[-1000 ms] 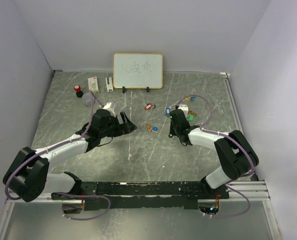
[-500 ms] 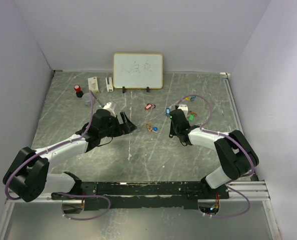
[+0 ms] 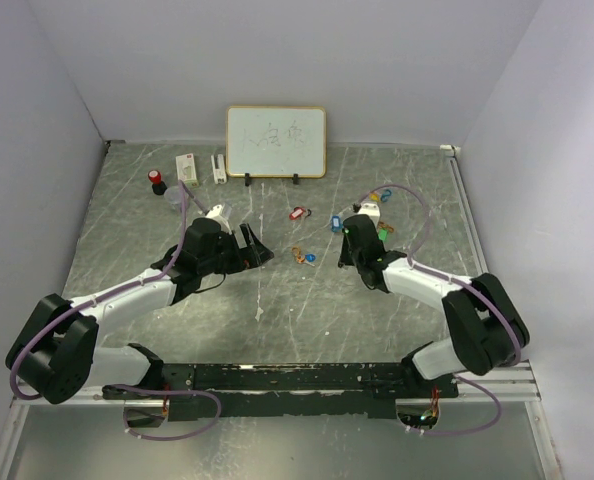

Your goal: Put the keys on the keyring

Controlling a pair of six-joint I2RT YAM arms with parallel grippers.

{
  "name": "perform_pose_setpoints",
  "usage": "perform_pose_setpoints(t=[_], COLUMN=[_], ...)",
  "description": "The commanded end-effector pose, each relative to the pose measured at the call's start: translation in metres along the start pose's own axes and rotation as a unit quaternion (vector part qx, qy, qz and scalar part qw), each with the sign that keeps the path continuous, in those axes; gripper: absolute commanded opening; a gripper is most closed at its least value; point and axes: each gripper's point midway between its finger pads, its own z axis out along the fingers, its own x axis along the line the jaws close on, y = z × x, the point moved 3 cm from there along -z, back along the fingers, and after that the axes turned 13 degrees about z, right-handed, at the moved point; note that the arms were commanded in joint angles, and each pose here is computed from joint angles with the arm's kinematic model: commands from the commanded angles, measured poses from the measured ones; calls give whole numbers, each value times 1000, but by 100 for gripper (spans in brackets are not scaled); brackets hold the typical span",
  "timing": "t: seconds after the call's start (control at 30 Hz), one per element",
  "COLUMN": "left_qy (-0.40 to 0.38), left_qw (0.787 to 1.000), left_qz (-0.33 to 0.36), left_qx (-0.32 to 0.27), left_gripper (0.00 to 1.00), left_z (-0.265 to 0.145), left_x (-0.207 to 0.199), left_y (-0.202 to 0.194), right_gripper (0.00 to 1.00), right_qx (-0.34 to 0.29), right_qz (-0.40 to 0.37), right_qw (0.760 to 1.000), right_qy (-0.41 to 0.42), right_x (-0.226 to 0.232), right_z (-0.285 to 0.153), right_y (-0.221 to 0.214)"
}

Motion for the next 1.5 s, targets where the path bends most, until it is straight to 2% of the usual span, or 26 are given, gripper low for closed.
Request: perform_pose_setpoints(t=[0.0, 0.23, 0.67, 1.0, 1.47], left_qy=[-9, 60, 173, 216, 211], left_qw=[1000, 998, 983, 975, 976], left_qz=[4, 19, 26, 37, 28], left_qx=[-11, -13, 51, 47, 41], left_gripper=[99, 100, 100, 100, 100], left_z=[2, 4, 26, 37, 65], left_x=[-2, 16, 54, 70, 83], left_y=[6, 13, -4, -3, 6], right_gripper=[0, 0, 0, 0, 0], right_qx=[-24, -36, -64, -74, -83], right_qz=[0, -10, -24, -24, -26], right_qw=[1000, 998, 994, 992, 991], right_qy=[21, 41, 85, 98, 98], right_x=[7, 18, 49, 54, 52], right_z=[-10, -21, -47, -56, -60], right_y=[12, 15, 27, 30, 34])
